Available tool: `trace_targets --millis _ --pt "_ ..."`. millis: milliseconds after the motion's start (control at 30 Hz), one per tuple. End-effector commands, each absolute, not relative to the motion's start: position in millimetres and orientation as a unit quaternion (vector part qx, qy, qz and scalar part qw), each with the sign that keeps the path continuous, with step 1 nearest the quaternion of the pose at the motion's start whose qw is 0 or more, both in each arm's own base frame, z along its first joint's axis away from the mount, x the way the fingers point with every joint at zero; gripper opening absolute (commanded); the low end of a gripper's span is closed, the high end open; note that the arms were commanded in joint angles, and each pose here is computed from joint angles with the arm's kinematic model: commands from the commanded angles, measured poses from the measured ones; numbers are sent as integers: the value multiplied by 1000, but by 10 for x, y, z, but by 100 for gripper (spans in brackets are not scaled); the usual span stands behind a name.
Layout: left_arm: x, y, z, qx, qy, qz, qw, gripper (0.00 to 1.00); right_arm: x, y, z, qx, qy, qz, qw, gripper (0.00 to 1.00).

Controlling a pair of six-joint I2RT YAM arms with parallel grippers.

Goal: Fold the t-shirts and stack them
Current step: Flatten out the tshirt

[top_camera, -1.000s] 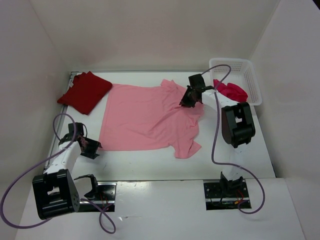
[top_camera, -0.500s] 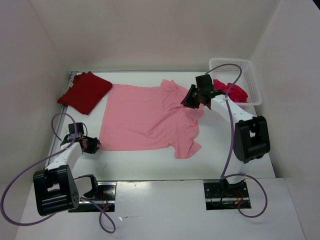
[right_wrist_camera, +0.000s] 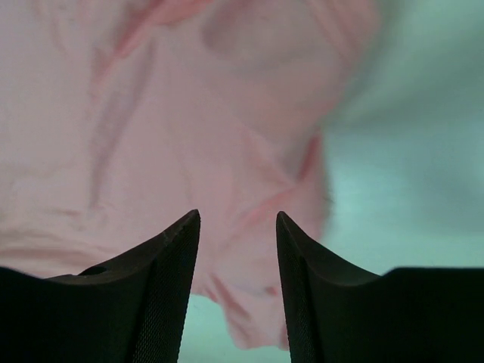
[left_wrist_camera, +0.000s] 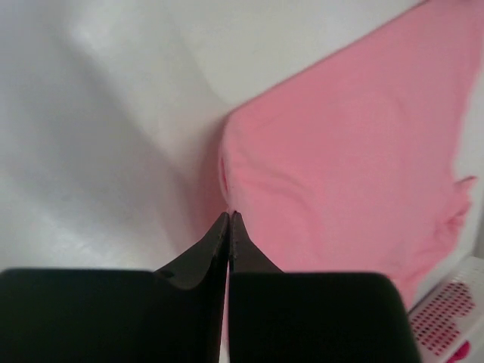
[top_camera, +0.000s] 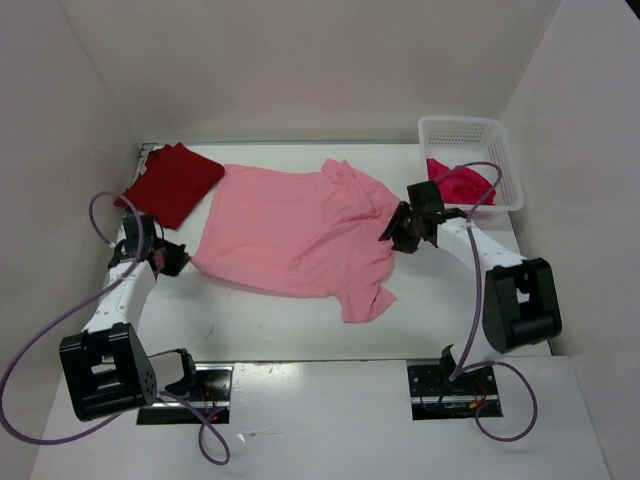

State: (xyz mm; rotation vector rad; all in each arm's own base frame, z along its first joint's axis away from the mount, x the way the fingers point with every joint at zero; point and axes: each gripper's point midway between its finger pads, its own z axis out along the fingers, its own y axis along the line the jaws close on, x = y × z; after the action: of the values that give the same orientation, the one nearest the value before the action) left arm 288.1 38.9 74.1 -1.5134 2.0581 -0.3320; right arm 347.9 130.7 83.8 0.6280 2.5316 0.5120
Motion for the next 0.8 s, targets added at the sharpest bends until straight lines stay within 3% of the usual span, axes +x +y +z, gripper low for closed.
trace_targets --millis 0,133,233,333,500,767 --pt "3316 561 1295 -520 766 -132 354 0 3198 998 892 274 916 148 252 51" --pt "3646 596 1508 -499 766 -152 375 0 2841 945 829 301 913 148 232 52" --pt "3700 543 1460 -489 773 -167 368 0 2538 1051 682 315 914 169 192 46" --pt "3631 485 1325 -485 782 -172 353 0 2306 1299 575 300 923 189 150 41" --pt "3482 309 1055 -464 806 -178 322 0 1937 1594 376 267 935 212 102 42" --pt "3419 202 973 -444 820 -185 309 0 1888 1693 243 249 939 219 91 45"
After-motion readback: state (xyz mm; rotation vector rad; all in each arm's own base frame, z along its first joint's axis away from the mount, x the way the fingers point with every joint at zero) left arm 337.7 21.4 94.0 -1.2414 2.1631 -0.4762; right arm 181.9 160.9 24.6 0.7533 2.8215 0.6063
